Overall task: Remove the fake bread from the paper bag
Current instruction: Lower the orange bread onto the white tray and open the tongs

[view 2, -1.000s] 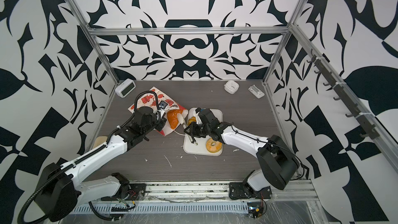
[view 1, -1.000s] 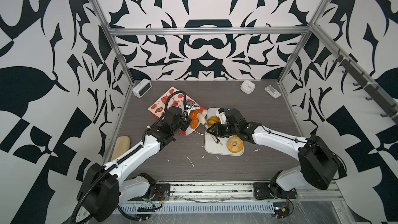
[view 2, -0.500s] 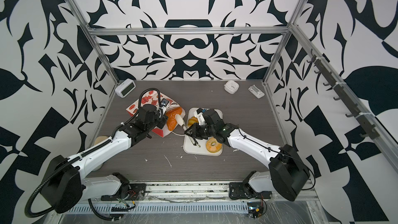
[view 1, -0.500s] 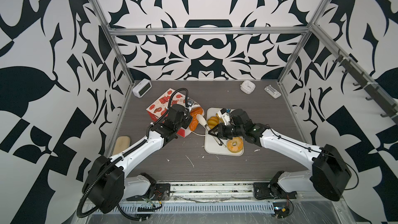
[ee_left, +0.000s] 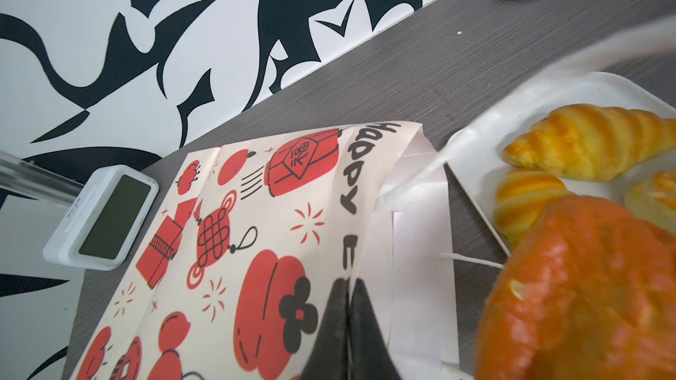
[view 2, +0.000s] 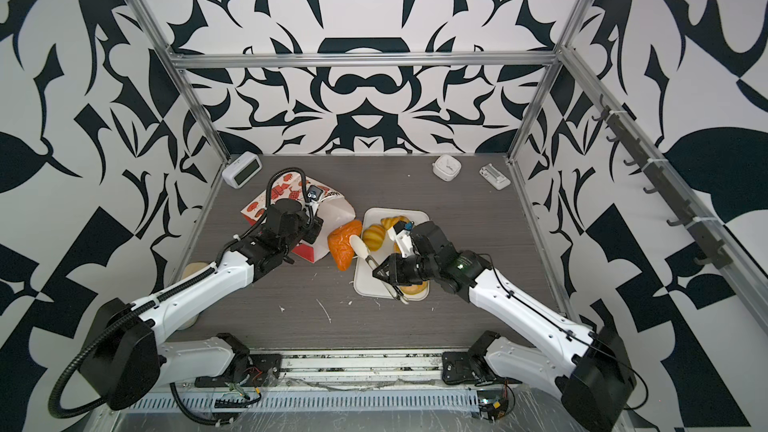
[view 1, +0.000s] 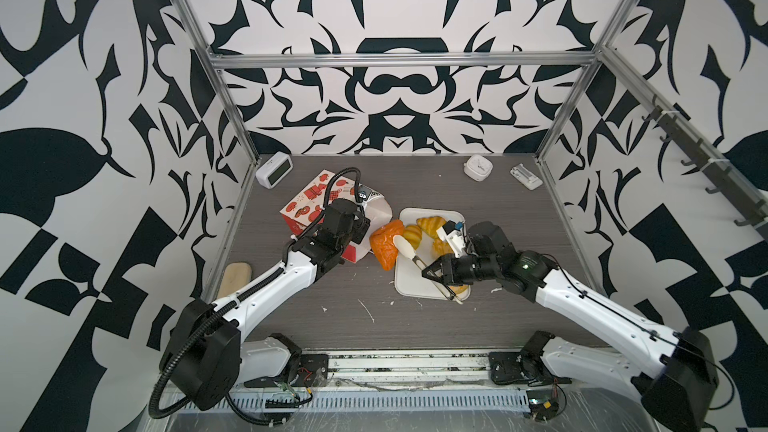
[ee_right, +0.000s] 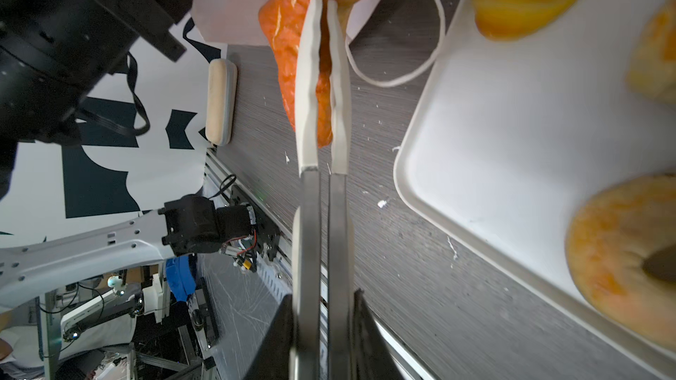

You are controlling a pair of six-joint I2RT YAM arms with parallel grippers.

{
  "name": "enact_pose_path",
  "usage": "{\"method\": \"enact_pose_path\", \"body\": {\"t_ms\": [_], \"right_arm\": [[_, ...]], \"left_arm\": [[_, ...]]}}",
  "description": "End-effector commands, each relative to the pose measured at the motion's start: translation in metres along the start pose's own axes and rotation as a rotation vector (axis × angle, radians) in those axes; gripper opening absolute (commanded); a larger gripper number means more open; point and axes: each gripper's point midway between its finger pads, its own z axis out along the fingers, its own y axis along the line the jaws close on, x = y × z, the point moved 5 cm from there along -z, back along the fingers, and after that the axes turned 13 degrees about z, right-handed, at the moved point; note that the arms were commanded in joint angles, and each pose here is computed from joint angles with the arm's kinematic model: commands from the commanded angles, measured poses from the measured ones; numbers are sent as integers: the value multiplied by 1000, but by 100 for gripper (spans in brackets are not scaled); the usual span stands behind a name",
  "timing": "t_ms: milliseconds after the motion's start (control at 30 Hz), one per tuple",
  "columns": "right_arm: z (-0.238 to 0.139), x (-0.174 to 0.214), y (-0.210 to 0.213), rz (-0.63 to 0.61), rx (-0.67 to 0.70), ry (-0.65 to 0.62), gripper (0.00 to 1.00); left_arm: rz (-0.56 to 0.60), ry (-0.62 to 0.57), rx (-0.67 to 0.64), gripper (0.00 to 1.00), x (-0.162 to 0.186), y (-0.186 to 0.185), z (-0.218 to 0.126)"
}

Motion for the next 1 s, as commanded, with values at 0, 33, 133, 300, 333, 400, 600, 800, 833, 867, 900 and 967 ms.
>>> {"method": "enact_pose_path", "body": {"t_ms": [0,33,133,300,333,400,600,800,833,867,900,967], "right_arm": [[-16,8,-3,-35,15,-20,0],[-19,11,-4,-34,16,-24,0],[-29,19,-11,-24,40,-33,0],[-39,30,-29,-12,122,-42,0],[-39,31,-31,-11,131,-44,0],[-38,31,-36,-9,147,-48,0],[-26,30,-53,0,208,-35,0],[-18,26,-58,-10,233,-29,0],[-18,26,-59,-11,240,-29,0],[-17,25,-61,-12,249,-30,0],[-17,25,-62,-12,256,-31,0],[-15,24,-64,-13,264,-34,0]], "left_arm": [[-39,-44,-46,7,-17,10,-2],[-40,-43,-50,7,-17,11,-2],[-41,-39,-61,7,-16,12,-2],[-43,-35,-79,7,-13,13,-2],[-45,-34,-81,6,-13,13,-1],[-47,-31,-91,7,-12,14,-1],[-45,-26,-109,7,-9,16,-3],[-48,-30,-118,7,-6,17,-8],[-48,-28,-116,7,-5,17,-9],[-49,-28,-118,7,-5,17,-9],[-49,-27,-119,7,-4,17,-9],[-49,-27,-120,7,-4,17,-10]]}}
